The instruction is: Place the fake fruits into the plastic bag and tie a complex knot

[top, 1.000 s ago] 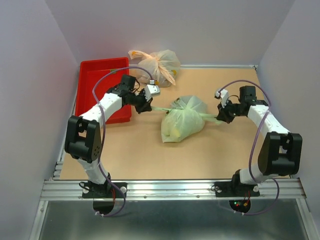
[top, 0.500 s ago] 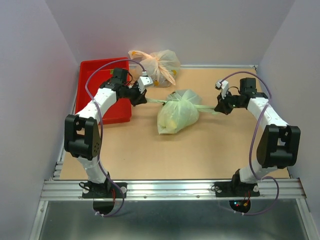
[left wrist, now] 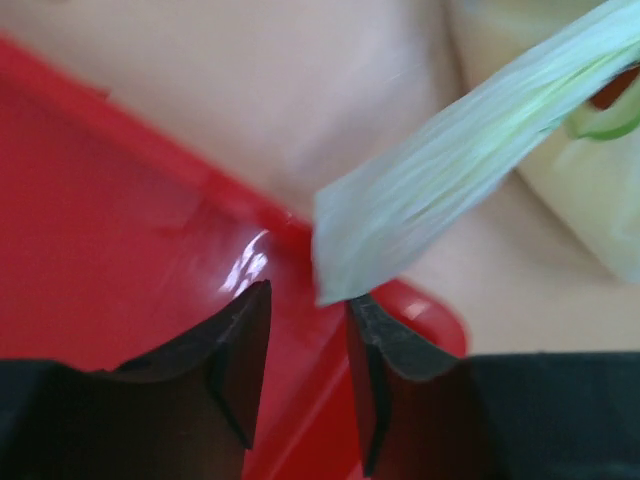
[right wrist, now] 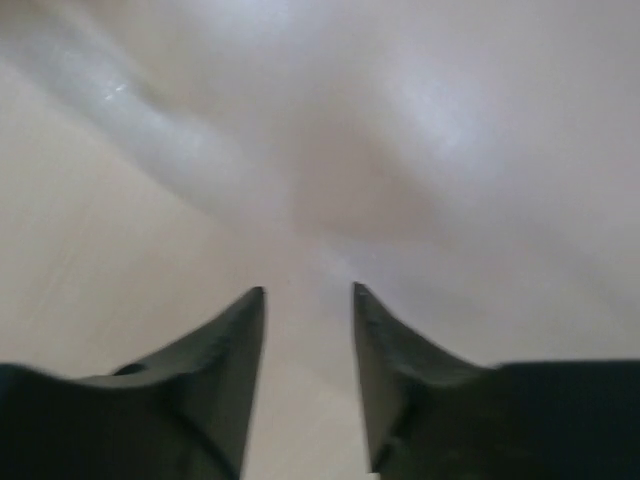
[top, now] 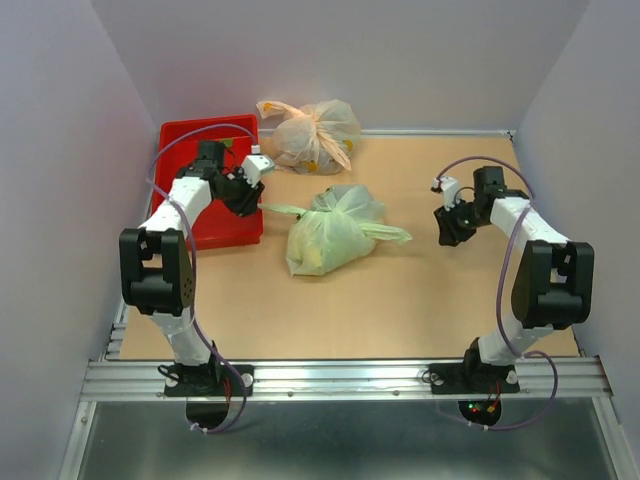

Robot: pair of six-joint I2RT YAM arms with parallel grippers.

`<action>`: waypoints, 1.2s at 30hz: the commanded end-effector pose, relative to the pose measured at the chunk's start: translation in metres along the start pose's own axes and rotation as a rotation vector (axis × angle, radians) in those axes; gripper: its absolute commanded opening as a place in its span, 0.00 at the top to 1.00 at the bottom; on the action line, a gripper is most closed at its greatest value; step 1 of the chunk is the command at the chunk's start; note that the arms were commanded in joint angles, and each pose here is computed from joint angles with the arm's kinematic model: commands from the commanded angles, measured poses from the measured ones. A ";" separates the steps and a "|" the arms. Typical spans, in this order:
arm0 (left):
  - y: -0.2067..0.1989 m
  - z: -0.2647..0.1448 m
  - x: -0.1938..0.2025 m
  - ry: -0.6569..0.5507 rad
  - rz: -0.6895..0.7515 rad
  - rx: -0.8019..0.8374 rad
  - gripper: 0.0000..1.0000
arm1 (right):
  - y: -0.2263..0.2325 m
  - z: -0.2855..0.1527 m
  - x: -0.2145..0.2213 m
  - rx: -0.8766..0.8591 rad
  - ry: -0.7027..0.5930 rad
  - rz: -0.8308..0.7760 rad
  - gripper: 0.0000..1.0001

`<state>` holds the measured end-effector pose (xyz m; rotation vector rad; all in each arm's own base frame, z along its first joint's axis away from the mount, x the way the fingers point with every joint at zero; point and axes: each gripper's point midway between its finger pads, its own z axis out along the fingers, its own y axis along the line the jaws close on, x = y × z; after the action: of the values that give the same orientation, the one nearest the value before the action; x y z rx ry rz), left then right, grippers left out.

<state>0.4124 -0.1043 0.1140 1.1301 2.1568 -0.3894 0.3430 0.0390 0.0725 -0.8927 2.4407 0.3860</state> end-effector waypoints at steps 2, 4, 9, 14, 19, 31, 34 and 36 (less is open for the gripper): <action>0.026 -0.053 -0.040 -0.066 0.010 -0.171 0.43 | -0.031 -0.040 -0.030 0.133 -0.031 0.055 0.41; 0.020 -0.065 -0.059 -0.119 -0.011 -0.167 0.36 | -0.024 -0.055 -0.053 0.108 -0.101 0.063 0.29; 0.020 -0.110 -0.120 -0.292 -0.048 -0.220 0.01 | -0.006 -0.088 -0.106 0.039 -0.278 0.119 0.00; 0.017 -0.142 -0.137 -0.415 -0.247 -0.311 0.01 | 0.008 -0.109 -0.152 -0.057 -0.435 0.268 0.00; -0.005 -0.144 -0.122 -0.441 -0.349 -0.289 0.01 | 0.002 -0.088 -0.141 -0.039 -0.442 0.496 0.00; -0.034 -0.117 -0.006 -0.282 -0.404 -0.438 0.01 | 0.017 -0.043 -0.054 0.069 -0.382 0.435 0.00; -0.042 -0.116 0.013 -0.263 -0.409 -0.461 0.01 | 0.029 -0.041 -0.041 0.061 -0.385 0.431 0.00; -0.045 -0.116 0.019 -0.261 -0.420 -0.470 0.01 | 0.033 -0.041 -0.036 0.061 -0.390 0.437 0.00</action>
<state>0.3160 -0.0660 0.1646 0.3685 2.1844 -0.2456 0.3179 0.0664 0.1149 -0.1617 2.3663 0.6263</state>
